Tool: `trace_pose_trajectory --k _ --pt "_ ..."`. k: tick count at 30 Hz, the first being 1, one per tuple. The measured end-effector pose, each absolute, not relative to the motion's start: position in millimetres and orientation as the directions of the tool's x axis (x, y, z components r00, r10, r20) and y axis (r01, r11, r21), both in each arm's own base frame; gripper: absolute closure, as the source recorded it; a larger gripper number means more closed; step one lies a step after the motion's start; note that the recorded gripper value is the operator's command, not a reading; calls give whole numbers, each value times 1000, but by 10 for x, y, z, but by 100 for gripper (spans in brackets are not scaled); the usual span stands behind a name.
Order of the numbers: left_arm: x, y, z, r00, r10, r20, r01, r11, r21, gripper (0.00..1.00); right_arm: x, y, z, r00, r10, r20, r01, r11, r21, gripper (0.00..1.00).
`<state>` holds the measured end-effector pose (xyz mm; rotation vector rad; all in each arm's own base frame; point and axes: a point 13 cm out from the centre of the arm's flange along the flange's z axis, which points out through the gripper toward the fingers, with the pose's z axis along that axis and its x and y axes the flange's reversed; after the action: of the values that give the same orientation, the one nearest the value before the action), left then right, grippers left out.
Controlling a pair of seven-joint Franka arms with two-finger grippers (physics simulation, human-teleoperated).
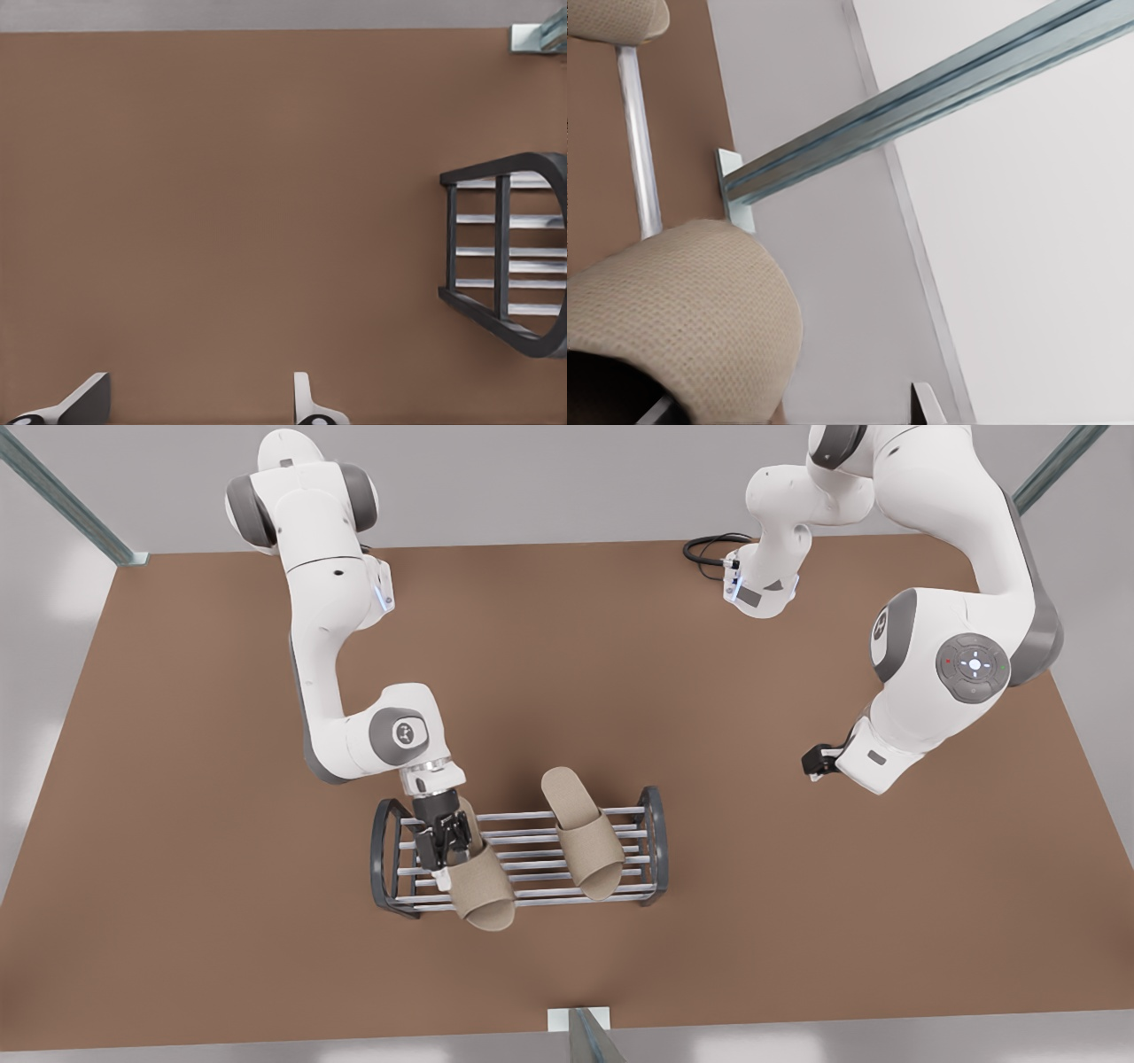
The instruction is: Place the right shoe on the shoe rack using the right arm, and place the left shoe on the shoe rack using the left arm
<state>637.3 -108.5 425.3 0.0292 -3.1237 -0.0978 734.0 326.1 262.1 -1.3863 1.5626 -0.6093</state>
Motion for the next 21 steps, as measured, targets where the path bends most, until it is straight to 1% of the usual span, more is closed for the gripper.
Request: trace_pose_trajectory --k 8,14,18,21 --pt "6376 -1083 4253 -1000 11 16 12 998 63 0 7257 3206 2504 59 -950 -308 -516 235 -823 0" --pt "6369 -1083 4282 -1000 26 14 26 998 62 0 7052 3003 2702 35 -944 -328 -530 261 -807 0" --pt "6347 -1083 4346 -999 32 9 33 998 60 0 6895 2796 2914 15 -937 -349 -532 288 -796 0" --pt "6317 -1105 4439 -999 40 -2 40 997 59 0 6846 2527 3348 -4 -918 -397 -520 341 -783 0"
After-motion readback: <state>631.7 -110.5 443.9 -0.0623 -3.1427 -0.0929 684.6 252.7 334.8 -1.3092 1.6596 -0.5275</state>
